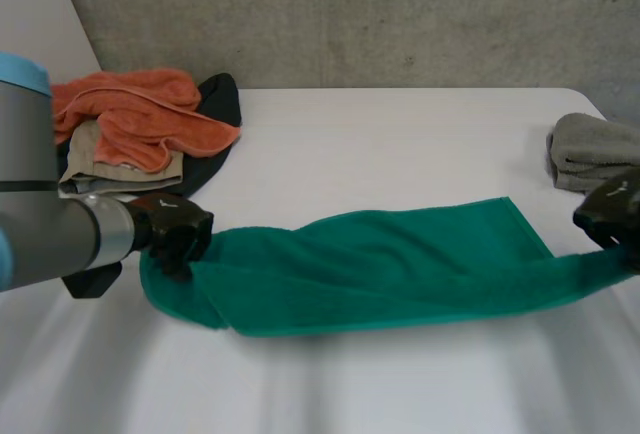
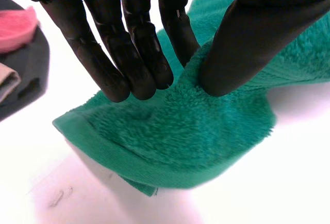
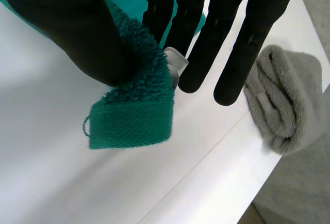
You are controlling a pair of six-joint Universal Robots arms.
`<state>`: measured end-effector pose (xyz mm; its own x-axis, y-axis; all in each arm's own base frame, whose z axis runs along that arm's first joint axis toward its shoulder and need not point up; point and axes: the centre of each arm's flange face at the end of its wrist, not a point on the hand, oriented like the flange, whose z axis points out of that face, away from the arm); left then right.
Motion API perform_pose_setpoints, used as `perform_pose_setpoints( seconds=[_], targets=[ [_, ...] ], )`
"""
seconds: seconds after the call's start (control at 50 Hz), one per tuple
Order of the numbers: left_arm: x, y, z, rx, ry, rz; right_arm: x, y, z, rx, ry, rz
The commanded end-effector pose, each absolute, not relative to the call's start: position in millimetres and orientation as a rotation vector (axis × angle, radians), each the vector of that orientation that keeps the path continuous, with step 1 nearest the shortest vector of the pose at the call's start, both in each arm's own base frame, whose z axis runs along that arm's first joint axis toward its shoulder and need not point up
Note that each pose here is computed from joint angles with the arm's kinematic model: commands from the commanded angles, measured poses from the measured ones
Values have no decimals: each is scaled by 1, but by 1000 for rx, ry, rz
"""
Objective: Fold the laundry.
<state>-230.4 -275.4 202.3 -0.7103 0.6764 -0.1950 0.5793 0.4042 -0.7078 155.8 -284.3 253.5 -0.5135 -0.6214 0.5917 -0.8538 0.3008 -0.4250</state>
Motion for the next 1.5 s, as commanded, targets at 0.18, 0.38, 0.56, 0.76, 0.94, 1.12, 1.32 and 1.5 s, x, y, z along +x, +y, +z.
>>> perform_pose_setpoints(
  seconds=[0.18,0.38,0.56,0.76,0.94,1.12,1.32,1.5],
  targets=[
    [-271,-335,367,-827,-1897,2162,170,-382,370,448,-1677,2112],
    [-252,-353,397,-517,-1717,2315,177,-364,398,396,-1473,2364],
    [-246,-346,303,-669,-2085,1958,185,-358,315,639,-1792,2192],
    [-236,-336,178,-1013,-2408,1578,181,-348,186,942,-2112,1779],
    [-241,-342,160,-1079,-2458,1539,181,-343,156,994,-2164,1646],
    [-241,-315,188,-1100,-2406,1597,182,-339,157,947,-2188,1649],
    [-226,-276,188,-1103,-2418,1613,183,-336,155,958,-2192,1644],
    [-223,-279,149,-1210,-2526,1379,187,-333,153,978,-2194,1642]
  ],
)
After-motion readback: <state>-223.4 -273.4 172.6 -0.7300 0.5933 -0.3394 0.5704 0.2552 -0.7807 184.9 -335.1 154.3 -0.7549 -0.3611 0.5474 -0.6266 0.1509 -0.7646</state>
